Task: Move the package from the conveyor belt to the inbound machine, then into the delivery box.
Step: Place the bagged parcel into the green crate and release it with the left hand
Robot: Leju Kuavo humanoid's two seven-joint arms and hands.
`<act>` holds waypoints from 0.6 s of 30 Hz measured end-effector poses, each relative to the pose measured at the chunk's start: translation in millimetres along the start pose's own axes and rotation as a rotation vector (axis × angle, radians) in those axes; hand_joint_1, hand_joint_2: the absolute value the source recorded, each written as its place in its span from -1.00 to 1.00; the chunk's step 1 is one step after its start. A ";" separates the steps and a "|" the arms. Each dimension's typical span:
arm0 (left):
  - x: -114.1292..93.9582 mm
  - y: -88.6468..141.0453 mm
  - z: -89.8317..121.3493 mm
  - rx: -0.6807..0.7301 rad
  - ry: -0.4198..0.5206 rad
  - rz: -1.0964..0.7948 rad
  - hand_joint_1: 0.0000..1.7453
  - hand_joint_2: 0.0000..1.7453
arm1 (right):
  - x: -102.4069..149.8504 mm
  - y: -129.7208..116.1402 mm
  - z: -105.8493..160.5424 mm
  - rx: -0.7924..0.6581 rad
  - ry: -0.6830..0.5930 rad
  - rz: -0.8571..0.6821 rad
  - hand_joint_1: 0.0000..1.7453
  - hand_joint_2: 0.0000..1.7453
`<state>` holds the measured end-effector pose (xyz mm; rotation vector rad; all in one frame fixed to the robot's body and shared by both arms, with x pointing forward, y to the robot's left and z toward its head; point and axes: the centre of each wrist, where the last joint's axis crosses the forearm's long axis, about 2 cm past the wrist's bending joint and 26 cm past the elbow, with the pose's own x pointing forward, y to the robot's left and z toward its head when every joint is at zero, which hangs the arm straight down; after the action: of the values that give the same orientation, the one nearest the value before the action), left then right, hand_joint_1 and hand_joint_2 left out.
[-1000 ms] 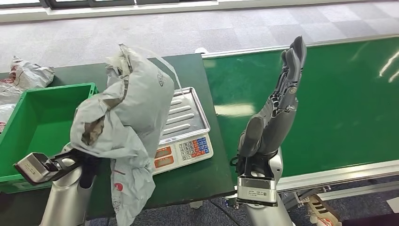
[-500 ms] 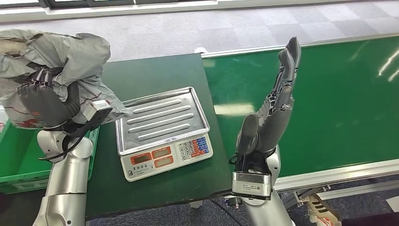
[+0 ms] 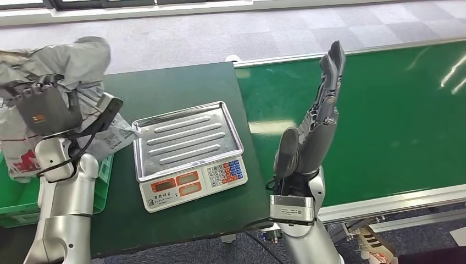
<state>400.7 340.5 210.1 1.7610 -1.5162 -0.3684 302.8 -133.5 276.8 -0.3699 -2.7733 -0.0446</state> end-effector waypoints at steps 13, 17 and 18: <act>-91.0 -54.4 12.9 -0.435 0.360 -0.410 -1.00 -0.50 | 0.7 3.2 5.3 0.051 0.025 -0.017 -1.00 -1.00; -117.1 -53.5 25.6 -0.427 0.444 -0.365 -1.00 -1.00 | 2.3 2.5 4.6 0.062 0.028 -0.019 -1.00 -1.00; -120.8 -52.8 27.5 -0.417 0.452 -0.353 -1.00 -1.00 | 2.5 2.4 4.6 0.062 0.029 -0.019 -1.00 -1.00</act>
<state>390.0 443.2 123.6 1.6278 -0.7487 -0.3936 299.6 -130.3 273.4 -0.3248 -2.7425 0.0311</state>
